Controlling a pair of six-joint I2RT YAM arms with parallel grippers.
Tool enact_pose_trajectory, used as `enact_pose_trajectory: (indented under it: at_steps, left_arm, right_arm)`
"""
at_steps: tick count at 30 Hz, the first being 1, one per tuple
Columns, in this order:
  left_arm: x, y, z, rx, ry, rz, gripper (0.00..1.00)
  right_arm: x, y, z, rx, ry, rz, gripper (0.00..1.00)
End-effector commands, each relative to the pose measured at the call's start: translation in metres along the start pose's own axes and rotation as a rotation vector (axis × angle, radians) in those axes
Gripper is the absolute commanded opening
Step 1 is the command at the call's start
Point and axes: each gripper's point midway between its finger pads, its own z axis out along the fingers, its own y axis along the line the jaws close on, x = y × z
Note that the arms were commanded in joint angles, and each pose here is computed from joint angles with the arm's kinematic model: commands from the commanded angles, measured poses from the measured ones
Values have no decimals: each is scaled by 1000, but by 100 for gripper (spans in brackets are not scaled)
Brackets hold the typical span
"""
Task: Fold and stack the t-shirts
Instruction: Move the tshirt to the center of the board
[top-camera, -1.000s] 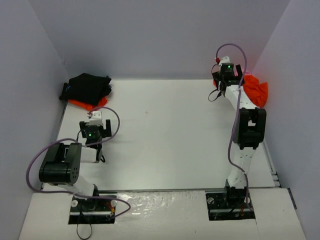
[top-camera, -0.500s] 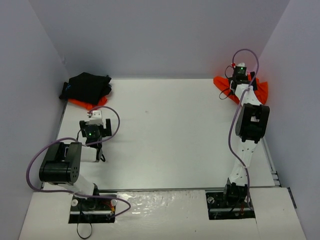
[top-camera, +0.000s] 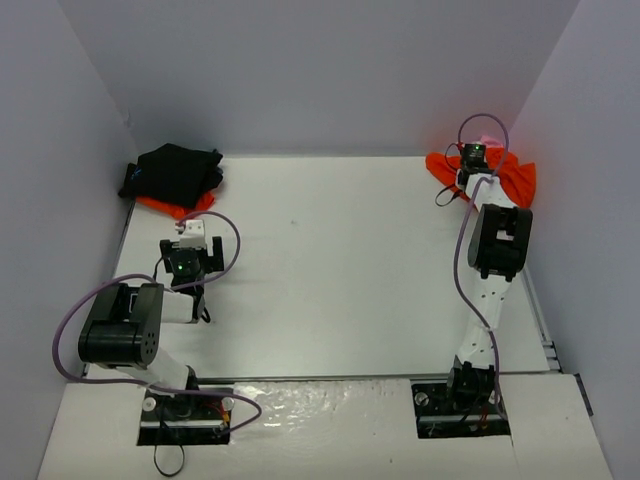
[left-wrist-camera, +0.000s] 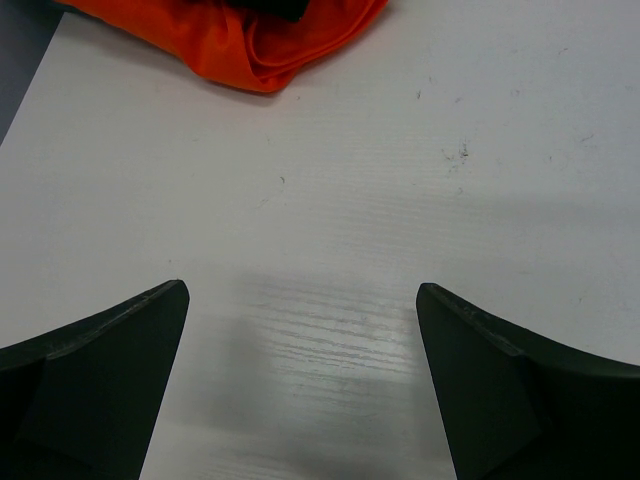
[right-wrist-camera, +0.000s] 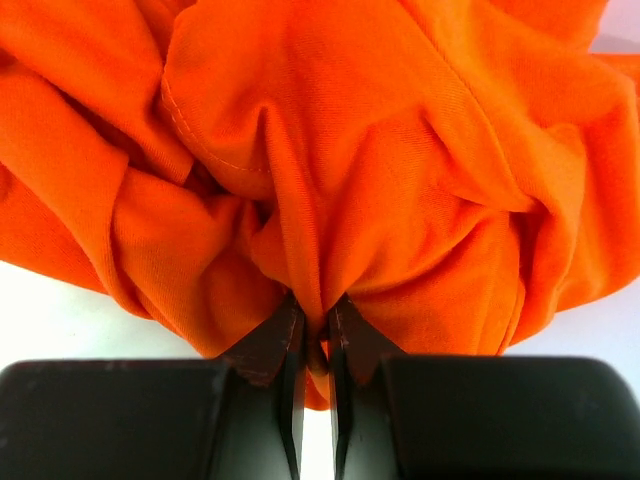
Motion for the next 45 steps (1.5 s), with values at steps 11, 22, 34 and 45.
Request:
enact_pose_trajectory:
  at_steps: [11,22,34,45]
  left_arm:
    - [-42,-2,7,7,-121,-17,97]
    - [-42,-2,7,9,-120,-17,97]
    - [-42,-3,7,10,-120,-17,97]
    - [-48,-26,-4,151,-171,75,97]
  right_arm:
    - [-128,-12,-249,-198,-570,21,0]
    - [-99,110,-445,-825,-832,-242,0]
    - [29,205,-421,-1055,-557,-583,0]
    - [56,260,-352,-824,-394,-640,82]
